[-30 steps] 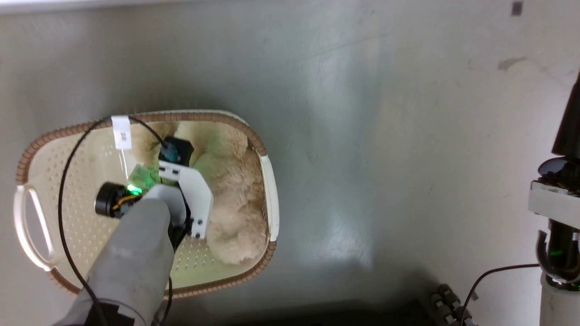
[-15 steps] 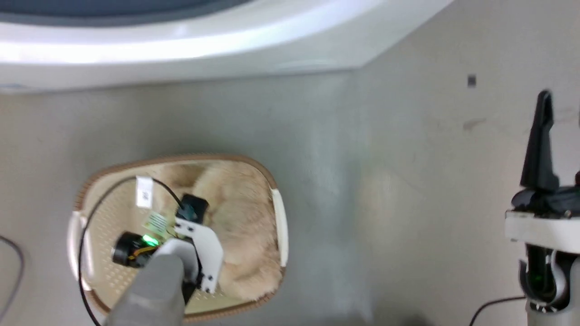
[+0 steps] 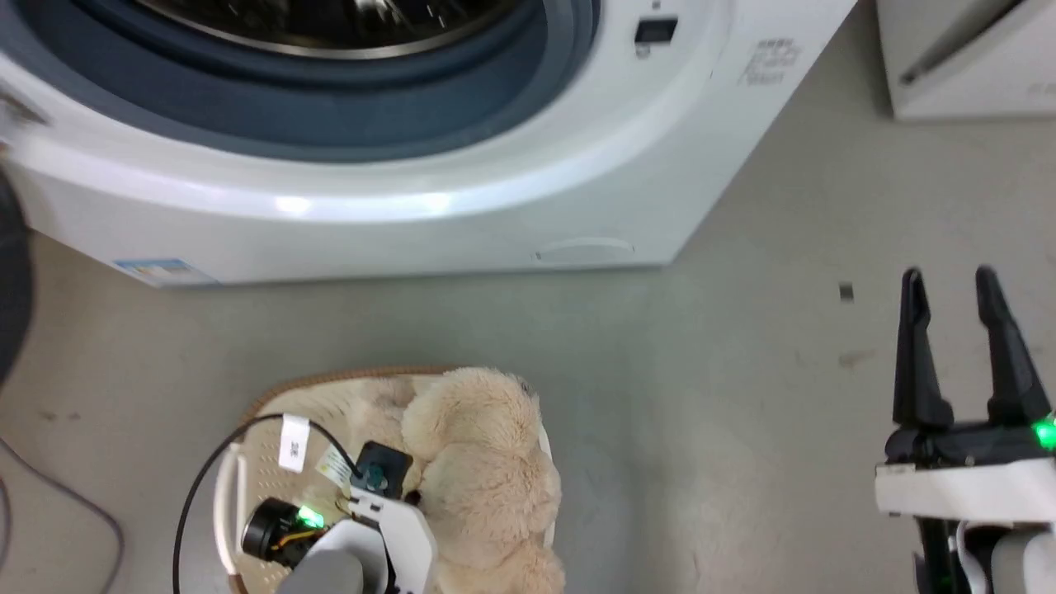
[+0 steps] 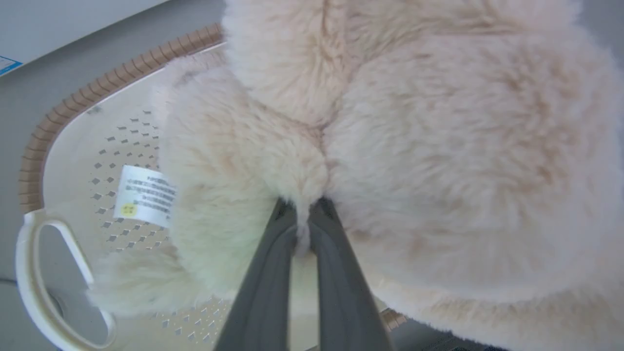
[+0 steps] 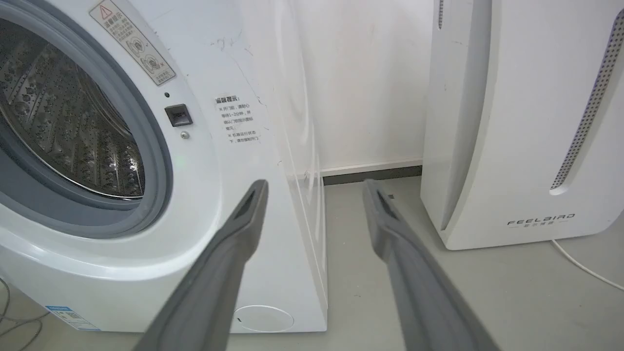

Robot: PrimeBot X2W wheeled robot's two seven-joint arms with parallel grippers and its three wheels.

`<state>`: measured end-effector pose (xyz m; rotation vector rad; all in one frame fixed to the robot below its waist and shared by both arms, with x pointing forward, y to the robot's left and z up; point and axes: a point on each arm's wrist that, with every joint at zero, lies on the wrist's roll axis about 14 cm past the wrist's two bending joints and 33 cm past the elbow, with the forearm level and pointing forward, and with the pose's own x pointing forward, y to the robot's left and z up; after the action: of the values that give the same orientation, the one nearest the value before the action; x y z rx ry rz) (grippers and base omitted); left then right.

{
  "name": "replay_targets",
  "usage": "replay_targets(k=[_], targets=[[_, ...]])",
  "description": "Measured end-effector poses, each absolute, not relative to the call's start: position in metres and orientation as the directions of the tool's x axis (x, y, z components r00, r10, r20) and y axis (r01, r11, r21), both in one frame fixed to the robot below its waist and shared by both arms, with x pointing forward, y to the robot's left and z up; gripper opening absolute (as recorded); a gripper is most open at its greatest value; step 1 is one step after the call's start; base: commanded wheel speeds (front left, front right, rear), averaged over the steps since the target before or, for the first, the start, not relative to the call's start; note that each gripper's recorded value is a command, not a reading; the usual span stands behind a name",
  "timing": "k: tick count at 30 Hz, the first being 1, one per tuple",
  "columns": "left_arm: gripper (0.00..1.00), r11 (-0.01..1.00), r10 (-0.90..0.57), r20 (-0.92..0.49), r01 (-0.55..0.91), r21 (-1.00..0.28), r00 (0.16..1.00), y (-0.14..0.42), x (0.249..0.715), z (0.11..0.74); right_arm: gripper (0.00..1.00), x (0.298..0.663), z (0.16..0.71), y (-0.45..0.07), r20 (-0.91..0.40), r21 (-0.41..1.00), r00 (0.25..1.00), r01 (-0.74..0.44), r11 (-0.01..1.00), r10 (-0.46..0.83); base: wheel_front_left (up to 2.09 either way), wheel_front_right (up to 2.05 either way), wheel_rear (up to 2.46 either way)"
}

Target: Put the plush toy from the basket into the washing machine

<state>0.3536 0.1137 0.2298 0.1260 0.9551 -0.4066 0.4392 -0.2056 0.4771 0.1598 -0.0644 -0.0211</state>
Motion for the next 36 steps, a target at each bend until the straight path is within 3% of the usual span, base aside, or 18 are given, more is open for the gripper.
replay_targets(k=[10,22,36], targets=[[0.00,0.928,-0.275,-0.688,0.372,-0.007,0.672,0.117,0.370,0.285,1.00,0.407,0.500,-0.197,0.095,0.166,0.995,-0.013,0.986,-0.003,0.00,0.00,0.00],[0.00,0.953,-0.245,-0.430,0.297,0.057,0.869,0.125,0.400,0.367,1.00,0.385,0.522,-0.188,0.147,0.170,0.989,-0.048,0.984,0.022,0.00,0.00,0.00],[0.00,0.978,-0.198,-0.166,0.207,0.037,0.966,0.128,0.440,0.446,1.00,0.375,0.530,-0.192,0.166,0.168,0.986,-0.041,0.985,0.012,0.00,0.00,0.00]])
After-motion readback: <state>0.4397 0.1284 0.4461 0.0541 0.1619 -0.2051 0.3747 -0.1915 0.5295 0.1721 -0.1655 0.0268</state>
